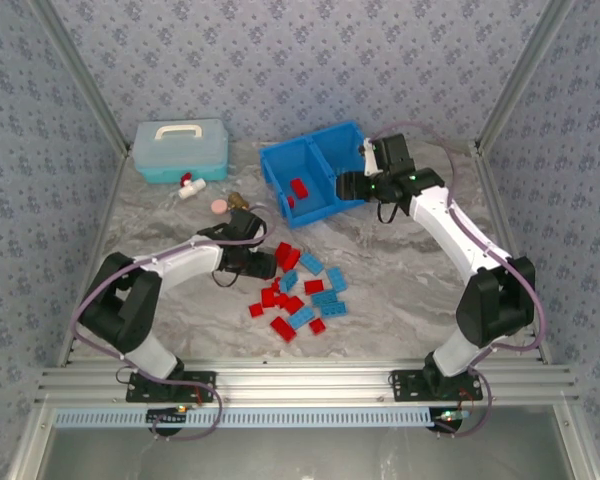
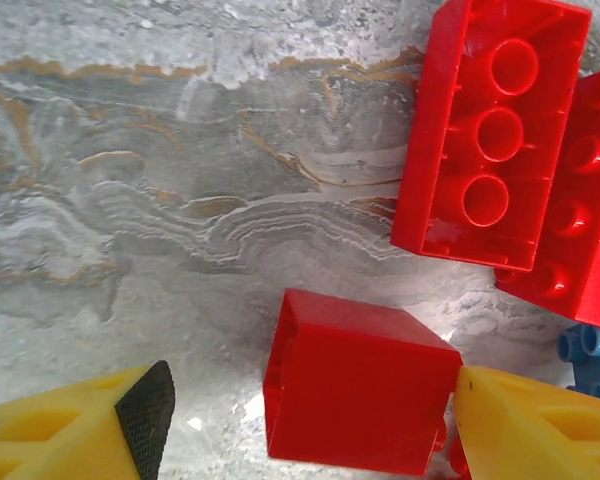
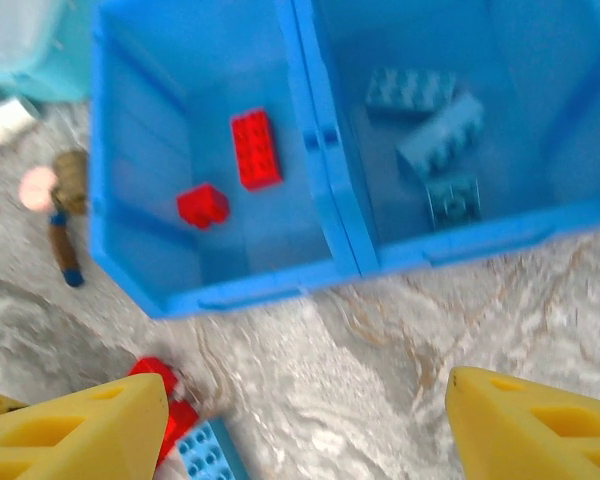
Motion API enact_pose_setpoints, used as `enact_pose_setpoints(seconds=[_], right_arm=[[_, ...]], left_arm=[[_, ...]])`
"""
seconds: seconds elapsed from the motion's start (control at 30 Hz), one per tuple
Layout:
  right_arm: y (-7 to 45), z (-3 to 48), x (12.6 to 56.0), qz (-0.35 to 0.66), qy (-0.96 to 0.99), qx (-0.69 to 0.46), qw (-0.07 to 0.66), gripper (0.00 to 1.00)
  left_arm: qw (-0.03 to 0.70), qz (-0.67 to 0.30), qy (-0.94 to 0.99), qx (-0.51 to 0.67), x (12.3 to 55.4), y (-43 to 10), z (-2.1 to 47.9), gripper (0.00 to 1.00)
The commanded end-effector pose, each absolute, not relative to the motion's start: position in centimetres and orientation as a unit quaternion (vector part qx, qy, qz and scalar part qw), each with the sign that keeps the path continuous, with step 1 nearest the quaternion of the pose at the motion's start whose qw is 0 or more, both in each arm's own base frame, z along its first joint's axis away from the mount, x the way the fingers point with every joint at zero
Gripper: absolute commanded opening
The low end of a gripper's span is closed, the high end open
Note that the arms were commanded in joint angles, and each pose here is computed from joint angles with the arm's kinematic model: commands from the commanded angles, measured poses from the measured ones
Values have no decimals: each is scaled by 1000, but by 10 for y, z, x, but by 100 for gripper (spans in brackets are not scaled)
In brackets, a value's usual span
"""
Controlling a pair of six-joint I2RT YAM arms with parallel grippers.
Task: Sort the legos into containers by color
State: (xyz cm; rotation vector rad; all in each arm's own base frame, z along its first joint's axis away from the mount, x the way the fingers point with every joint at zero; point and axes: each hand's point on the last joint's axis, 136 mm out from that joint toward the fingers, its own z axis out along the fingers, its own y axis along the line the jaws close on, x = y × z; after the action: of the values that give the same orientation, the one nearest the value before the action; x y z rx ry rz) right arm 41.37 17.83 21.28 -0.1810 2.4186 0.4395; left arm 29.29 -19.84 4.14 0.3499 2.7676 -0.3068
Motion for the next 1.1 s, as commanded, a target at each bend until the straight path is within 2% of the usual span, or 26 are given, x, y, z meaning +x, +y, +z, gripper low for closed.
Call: enact_pose_setpoints(seconds=[0.0, 0.33, 0.47, 0.57, 0.63, 0.67, 0.73, 0.77, 0.83, 0.97, 1.07], right_arm=[[175, 209, 405, 172, 927, -55, 330, 76], [175, 206, 409, 168, 928, -48, 328, 76], [175, 210, 410, 169, 927, -46, 331, 76], [175, 211, 408, 169, 927, -44, 331, 77], [174, 212, 407, 170, 927, -41, 332, 77], [174, 212, 406, 171, 927, -41, 332, 77], [175, 212, 405, 171, 927, -42, 332, 77], [175, 214, 405, 171, 926, -42, 333, 77], [175, 214, 404, 171, 926, -43, 333, 77], [175, 214, 402, 174, 926, -43, 333, 77], [177, 212, 401, 178, 926, -45, 330, 78]], left_arm=[[177, -136, 964, 143, 304, -214, 47, 75], [161, -125, 970, 135, 301, -210, 30, 50], [163, -134, 970, 119, 300, -210, 37, 46], [168, -143, 970, 105, 298, -210, 43, 36], [174, -147, 968, 102, 298, -210, 48, 36], [177, -150, 967, 102, 298, -211, 51, 42], [180, -151, 967, 96, 297, -209, 59, 74], [182, -147, 968, 91, 297, -207, 63, 85], [191, -134, 969, 77, 294, -201, 71, 98], [198, -102, 974, 38, 277, -185, 80, 99], [189, -82, 979, 0, 250, -164, 81, 99]])
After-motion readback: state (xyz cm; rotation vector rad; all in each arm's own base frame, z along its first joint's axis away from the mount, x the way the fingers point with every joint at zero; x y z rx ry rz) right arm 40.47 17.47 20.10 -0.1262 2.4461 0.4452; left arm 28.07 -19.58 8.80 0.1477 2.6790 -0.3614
